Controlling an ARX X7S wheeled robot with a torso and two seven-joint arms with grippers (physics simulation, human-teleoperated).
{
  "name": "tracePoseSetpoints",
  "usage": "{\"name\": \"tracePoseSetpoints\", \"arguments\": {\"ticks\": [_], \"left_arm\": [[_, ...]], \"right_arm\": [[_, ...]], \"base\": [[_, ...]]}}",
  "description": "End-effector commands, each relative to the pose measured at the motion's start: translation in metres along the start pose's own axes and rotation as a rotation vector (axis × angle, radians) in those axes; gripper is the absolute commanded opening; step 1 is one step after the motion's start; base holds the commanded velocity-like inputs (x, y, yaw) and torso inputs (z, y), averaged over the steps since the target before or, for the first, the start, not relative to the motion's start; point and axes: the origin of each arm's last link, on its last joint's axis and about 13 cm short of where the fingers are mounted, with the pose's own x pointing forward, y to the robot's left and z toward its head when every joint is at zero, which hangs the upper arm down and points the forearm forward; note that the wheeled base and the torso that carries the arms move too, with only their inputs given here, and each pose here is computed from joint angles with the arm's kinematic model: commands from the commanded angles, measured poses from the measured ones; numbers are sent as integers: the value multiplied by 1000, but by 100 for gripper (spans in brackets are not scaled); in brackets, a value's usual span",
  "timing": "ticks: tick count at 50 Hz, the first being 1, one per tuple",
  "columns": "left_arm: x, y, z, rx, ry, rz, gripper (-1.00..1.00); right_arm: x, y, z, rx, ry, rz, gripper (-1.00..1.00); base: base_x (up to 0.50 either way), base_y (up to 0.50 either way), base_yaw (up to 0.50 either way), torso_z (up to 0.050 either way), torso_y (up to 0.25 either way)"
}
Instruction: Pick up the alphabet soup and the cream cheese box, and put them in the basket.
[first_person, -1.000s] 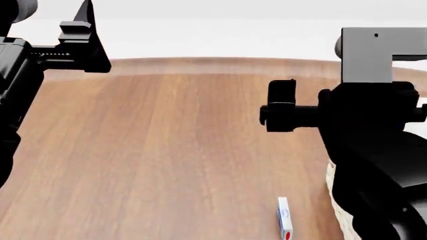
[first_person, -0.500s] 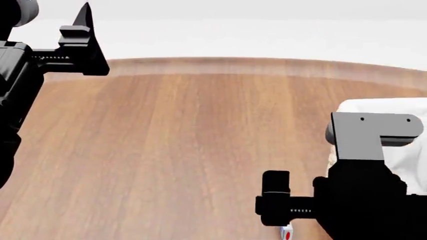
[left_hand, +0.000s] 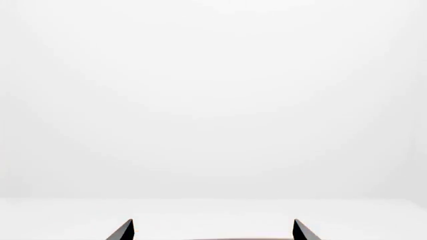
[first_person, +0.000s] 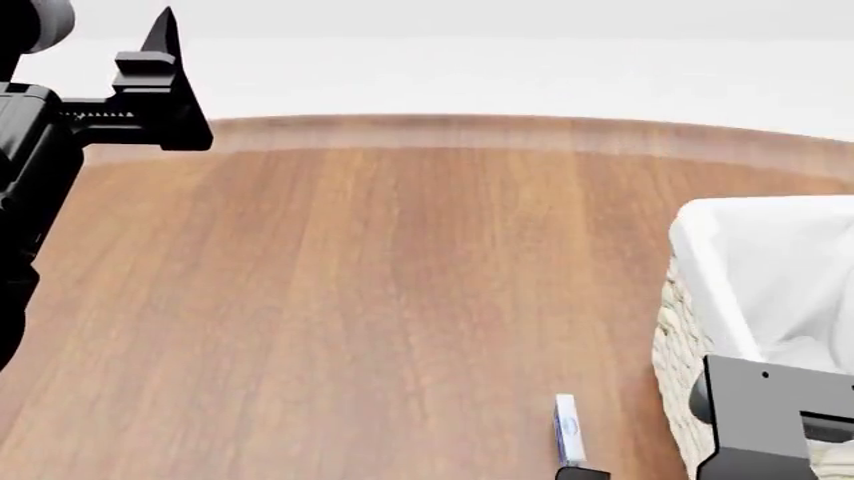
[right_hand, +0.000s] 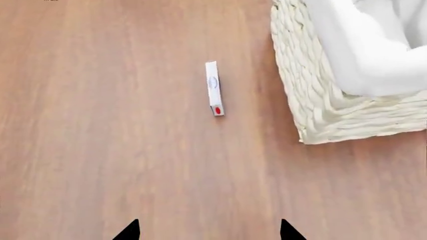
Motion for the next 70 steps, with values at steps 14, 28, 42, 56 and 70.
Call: {"name": "tracePoseSetpoints", "arguments": {"ticks": [14, 28, 42, 56, 70], "left_arm": [[4, 5, -9, -2, 17, 8, 100], [5, 5, -14, -2, 28, 8, 100], [6, 8, -13, -3, 25, 18, 100], [7, 8, -16, -2, 33, 20, 100], [6, 8, -18, 0, 37, 18, 100]], "right_arm": [[-35, -40, -45, 334, -30, -161, 100], [-49, -63, -65, 458, -52, -274, 100], [-63, -79, -74, 542, -83, -320, 100], [-74, -94, -82, 616, -109, -415, 100], [-75, -100, -90, 624, -86, -459, 100]], "base": [[0, 0, 0, 0, 0], [0, 0, 0, 0, 0], [0, 0, 0, 0, 0], [0, 0, 0, 0, 0], [0, 0, 0, 0, 0]]}}
